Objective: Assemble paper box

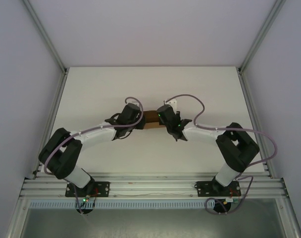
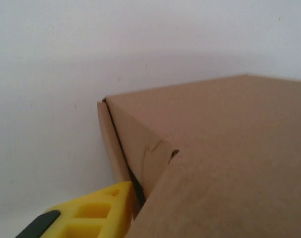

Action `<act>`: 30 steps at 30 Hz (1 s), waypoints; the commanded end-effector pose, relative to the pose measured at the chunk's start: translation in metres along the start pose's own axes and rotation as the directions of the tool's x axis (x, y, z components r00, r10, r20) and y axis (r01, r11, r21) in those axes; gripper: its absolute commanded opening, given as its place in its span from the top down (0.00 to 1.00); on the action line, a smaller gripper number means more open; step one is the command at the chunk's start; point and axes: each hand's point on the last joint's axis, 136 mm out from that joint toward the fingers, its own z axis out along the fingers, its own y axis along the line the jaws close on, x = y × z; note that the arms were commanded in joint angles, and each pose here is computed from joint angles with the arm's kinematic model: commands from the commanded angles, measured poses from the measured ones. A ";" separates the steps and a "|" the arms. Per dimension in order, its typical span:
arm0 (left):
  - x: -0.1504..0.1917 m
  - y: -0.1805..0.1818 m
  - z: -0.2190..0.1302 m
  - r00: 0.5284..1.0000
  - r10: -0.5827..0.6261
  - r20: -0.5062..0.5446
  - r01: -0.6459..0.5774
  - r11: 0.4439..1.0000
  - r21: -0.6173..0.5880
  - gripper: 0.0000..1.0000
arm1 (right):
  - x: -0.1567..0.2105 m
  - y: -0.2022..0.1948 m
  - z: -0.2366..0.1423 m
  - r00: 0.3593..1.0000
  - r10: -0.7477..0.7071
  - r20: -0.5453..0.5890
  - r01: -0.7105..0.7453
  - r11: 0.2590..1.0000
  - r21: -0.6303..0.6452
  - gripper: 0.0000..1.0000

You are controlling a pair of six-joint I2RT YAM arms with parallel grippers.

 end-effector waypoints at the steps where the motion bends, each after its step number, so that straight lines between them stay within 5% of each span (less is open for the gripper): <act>1: 0.016 -0.002 -0.024 0.998 0.018 -0.061 -0.017 1.000 0.026 0.56 | 0.003 -0.002 -0.003 0.999 -0.024 0.042 0.025 1.000 -0.012 0.93; 5: 0.015 -0.011 -0.050 0.998 0.017 -0.065 -0.011 0.996 0.091 0.37 | 0.015 -0.001 -0.005 0.995 -0.090 0.036 0.091 0.995 -0.038 0.93; 8: 0.006 -0.022 -0.072 0.999 -0.002 -0.033 0.007 0.987 0.158 0.01 | 0.021 -0.001 -0.005 0.991 -0.129 0.040 0.130 0.991 -0.034 0.92; 17: -0.047 0.019 -0.091 0.971 -0.221 0.086 0.219 0.975 0.033 0.00 | 0.033 0.003 -0.002 0.971 -0.232 0.048 0.234 0.972 -0.033 0.88; 24: -0.057 0.025 -0.045 0.928 -0.367 -0.069 0.373 0.914 0.157 0.00 | 0.046 0.014 0.000 0.931 -0.363 0.051 0.363 0.932 -0.006 0.88; 30: -0.035 0.026 -0.011 0.916 -0.368 -0.163 0.391 0.909 0.144 0.18 | 0.054 0.018 0.004 0.926 -0.374 0.054 0.375 0.927 -0.011 0.85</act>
